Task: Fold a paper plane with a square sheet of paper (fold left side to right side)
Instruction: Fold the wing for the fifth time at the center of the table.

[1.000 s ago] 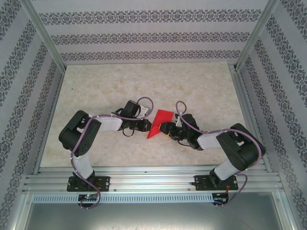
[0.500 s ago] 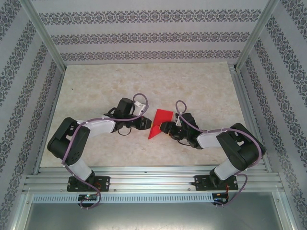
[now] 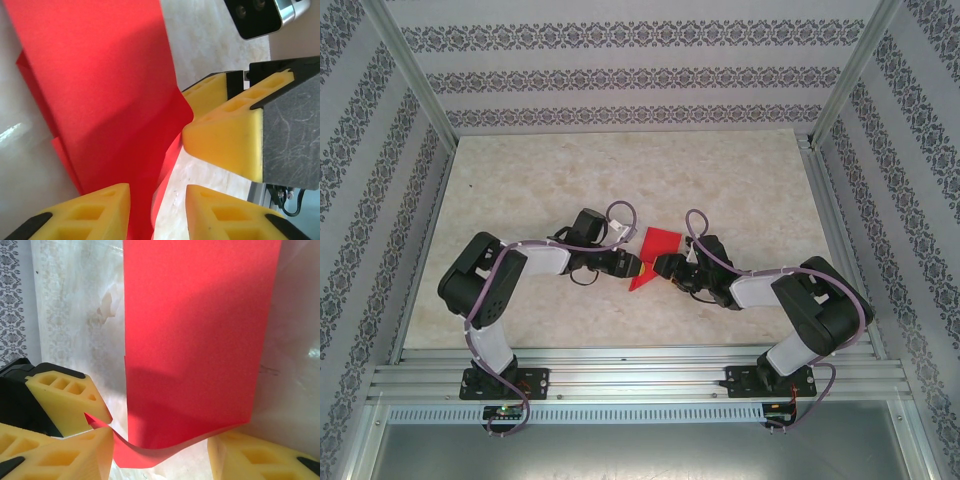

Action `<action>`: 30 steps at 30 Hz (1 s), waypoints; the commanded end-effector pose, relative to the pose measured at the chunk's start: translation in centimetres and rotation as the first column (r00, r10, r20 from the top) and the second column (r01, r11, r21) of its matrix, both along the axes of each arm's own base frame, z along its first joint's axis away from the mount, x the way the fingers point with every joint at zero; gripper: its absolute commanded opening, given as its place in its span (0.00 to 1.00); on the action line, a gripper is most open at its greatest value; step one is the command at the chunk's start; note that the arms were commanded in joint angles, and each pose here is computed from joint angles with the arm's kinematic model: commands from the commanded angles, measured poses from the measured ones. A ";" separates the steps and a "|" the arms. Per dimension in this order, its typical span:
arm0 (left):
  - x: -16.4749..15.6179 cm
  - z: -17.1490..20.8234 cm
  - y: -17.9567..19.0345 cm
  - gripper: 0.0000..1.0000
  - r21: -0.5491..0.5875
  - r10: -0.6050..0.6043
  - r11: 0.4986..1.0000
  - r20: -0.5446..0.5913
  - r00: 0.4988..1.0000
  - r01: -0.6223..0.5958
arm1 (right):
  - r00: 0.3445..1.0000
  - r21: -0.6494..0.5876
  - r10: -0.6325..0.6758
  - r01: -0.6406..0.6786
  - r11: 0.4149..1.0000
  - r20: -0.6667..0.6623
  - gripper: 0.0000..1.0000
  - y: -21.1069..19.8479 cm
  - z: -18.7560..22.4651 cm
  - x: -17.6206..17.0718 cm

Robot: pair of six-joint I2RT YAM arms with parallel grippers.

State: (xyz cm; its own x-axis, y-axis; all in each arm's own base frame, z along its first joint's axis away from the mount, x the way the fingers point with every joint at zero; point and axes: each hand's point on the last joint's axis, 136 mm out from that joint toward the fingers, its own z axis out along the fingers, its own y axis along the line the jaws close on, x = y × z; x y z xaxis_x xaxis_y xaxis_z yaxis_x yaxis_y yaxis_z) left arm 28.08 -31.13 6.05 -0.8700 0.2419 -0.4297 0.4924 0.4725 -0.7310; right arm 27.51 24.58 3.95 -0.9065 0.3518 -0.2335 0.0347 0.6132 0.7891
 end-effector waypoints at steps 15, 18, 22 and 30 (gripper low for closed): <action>3.1 -0.2 -0.7 0.03 0.023 0.031 0.999 0.068 0.997 -0.032 | 0.999 -0.049 -0.009 0.011 0.999 0.054 0.54 -0.8 1.1 0.6; 3.7 -0.7 -0.4 0.03 0.030 0.054 0.998 0.065 0.996 -0.056 | 0.998 -0.064 -0.004 0.008 0.998 0.066 0.53 -1.0 1.5 0.5; 4.4 -1.4 0.1 0.01 0.036 0.076 0.996 0.055 0.996 -0.078 | 0.997 -0.080 0.002 0.004 0.997 0.074 0.50 -1.0 1.8 0.6; 5.0 -2.9 0.9 0.02 0.063 0.117 0.991 0.035 0.993 -0.119 | 0.996 -0.114 -0.008 0.017 0.993 0.085 0.47 -2.0 1.9 1.4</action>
